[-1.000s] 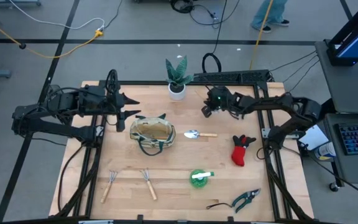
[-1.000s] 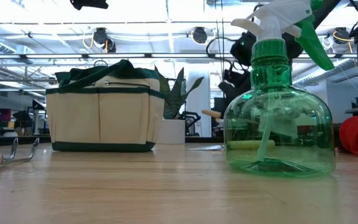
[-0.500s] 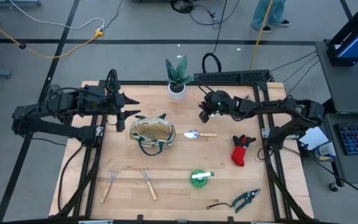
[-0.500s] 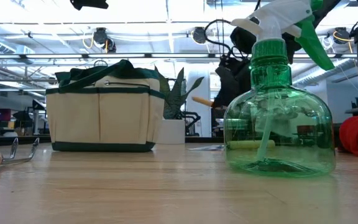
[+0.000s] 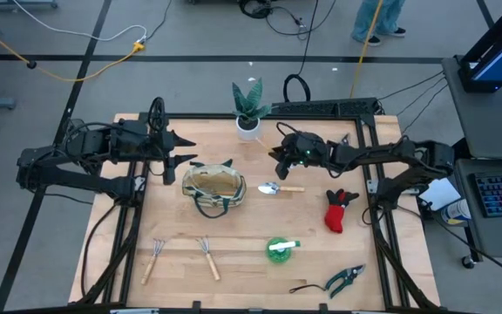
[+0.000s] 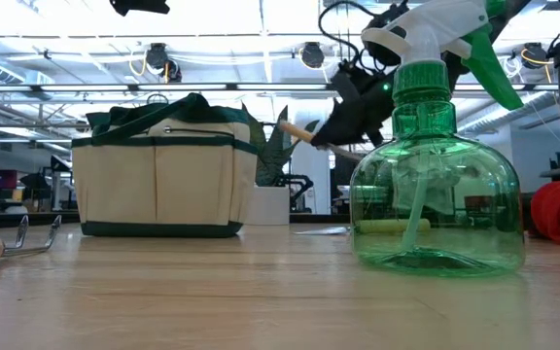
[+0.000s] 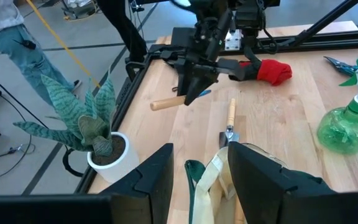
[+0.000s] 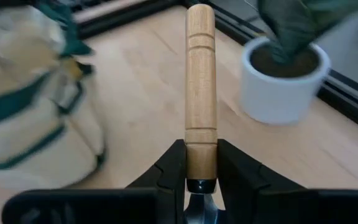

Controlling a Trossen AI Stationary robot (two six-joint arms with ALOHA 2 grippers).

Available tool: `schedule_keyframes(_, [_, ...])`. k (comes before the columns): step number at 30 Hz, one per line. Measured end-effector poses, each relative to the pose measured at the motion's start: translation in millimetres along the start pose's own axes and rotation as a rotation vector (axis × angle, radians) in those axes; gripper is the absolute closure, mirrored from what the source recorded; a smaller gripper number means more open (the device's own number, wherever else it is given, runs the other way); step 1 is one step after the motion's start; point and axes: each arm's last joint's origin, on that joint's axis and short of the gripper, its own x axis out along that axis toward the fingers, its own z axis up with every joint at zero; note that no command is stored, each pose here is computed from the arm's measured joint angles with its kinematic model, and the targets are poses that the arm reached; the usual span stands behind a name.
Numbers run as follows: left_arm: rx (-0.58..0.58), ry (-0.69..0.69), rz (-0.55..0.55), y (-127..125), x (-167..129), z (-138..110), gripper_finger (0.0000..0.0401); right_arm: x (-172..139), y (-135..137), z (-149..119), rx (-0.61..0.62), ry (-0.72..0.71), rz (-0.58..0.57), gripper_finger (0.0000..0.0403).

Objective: Pick & Place Garden tools in Gardening bag
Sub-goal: Put the top brown trowel into the white gardening bag

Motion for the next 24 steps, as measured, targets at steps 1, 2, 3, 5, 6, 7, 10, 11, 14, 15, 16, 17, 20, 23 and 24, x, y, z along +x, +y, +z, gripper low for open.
schedule_keyframes(1, [0.0, 0.0, 0.0, 0.0, 0.0, 0.0, 0.0242, -0.1, 2.0, 1.3, -0.001, -0.013, 0.014, 0.0342])
schedule_keyframes(2, [0.0, 0.0, 0.0, 0.0, -0.1, 0.0, 0.0242, -0.2, 3.8, 2.4, -0.002, -0.025, 0.035, 0.0342])
schedule_keyframes(3, [0.0, 0.0, 0.0, 0.0, -0.1, 0.0, 0.0242, -0.4, 5.5, 3.4, -0.003, -0.036, 0.048, 0.0342])
schedule_keyframes(5, [0.0, 0.0, 0.0, -0.1, 0.0, 0.0, 0.0242, -0.7, 9.1, 4.7, -0.005, -0.051, 0.078, 0.0342])
schedule_keyframes(6, [0.0, -0.001, 0.0, 0.0, -0.1, 0.1, 0.0242, -1.0, 10.8, 5.4, -0.007, -0.061, 0.089, 0.0342])
schedule_keyframes(7, [0.0, 0.0, 0.0, 0.0, 0.0, 0.1, 0.0242, -1.2, 12.9, 5.9, -0.008, -0.07, 0.096, 0.0342])
schedule_keyframes(10, [0.0, 0.0, 0.0, 0.0, -0.1, 0.0, 0.0242, -2.0, 18.4, 7.1, -0.013, -0.092, 0.118, 0.0342])
schedule_keyframes(11, [0.0, 0.0, 0.0, -0.1, 0.0, 0.0, 0.0242, -2.3, 20.4, 7.5, -0.015, -0.099, 0.125, 0.0342])
schedule_keyframes(14, [0.0, -0.001, 0.0, 0.0, -0.1, 0.1, 0.0242, -3.2, 25.4, 8.5, -0.018, -0.119, 0.145, 0.0342])
schedule_keyframes(15, [0.0, 0.0, 0.0, 0.0, -0.1, 0.0, 0.0242, -3.6, 27.2, 9.0, -0.02, -0.127, 0.152, 0.0342])
schedule_keyframes(16, [0.0, 0.0, 0.0, 0.0, 0.0, 0.0, 0.0242, -4.0, 29.1, 9.7, -0.021, -0.137, 0.16, 0.0342])
schedule_keyframes(17, [0.0, 0.0, 0.0, 0.0, 0.0, 0.0, 0.0242, -4.5, 31.1, 10.5, -0.021, -0.149, 0.168, 0.0342])
schedule_keyframes(20, [0.0, -0.001, 0.0, 0.0, -0.1, 0.0, 0.0242, -6.0, 36.9, 12.9, -0.027, -0.184, 0.193, 0.0342])
schedule_keyframes(23, [0.0, -0.001, 0.0, 0.0, -0.1, 0.0, 0.0242, -7.8, 42.7, 14.8, -0.041, -0.215, 0.223, 0.0342])
schedule_keyframes(24, [0.0, -0.001, 0.0, 0.0, -0.1, 0.0, 0.0242, -8.5, 44.7, 15.7, -0.05, -0.226, 0.245, 0.0342])
